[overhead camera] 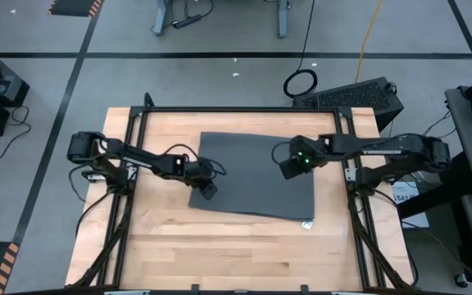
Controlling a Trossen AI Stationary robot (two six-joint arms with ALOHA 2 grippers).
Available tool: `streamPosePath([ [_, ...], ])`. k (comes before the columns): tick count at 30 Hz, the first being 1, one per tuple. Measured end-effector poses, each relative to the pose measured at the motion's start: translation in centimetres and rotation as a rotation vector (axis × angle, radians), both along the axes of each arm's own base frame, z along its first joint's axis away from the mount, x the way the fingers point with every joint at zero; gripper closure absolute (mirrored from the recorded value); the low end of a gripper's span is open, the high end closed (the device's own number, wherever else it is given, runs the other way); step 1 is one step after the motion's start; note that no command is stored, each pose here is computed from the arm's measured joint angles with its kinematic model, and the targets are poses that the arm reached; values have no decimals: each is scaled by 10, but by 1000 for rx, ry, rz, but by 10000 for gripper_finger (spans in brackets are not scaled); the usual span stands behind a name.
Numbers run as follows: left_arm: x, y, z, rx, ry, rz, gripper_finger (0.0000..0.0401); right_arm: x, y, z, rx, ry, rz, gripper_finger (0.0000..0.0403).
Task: Roll towel
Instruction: Fold the gray towel on the center of table
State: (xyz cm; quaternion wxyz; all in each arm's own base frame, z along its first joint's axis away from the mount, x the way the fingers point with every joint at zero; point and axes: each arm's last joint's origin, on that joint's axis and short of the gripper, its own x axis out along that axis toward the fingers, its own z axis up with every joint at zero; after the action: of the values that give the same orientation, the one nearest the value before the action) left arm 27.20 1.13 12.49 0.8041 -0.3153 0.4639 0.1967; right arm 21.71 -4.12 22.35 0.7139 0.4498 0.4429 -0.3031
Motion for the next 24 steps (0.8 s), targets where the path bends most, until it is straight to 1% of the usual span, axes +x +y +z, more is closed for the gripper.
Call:
streamPosePath([
  [2,3,-2,-4,1,0,-9,246,5,-7,-8,17,20,16,399],
  [6,0,-3,-10,2,58,-9,253,15,-19,-29,50,86,72,399],
  [11,-7,2,-12,18,134,-11,254,23,-22,-55,70,194,141,399],
  [14,-8,8,-12,44,141,-48,254,30,-16,-69,115,229,191,399],
  [17,-10,20,-10,63,156,-53,254,37,-3,-78,148,233,249,399],
  [20,-14,34,-4,60,186,-28,254,41,11,-86,163,261,252,399],
  [24,-18,50,13,45,207,27,254,49,29,-91,204,252,221,399],
])
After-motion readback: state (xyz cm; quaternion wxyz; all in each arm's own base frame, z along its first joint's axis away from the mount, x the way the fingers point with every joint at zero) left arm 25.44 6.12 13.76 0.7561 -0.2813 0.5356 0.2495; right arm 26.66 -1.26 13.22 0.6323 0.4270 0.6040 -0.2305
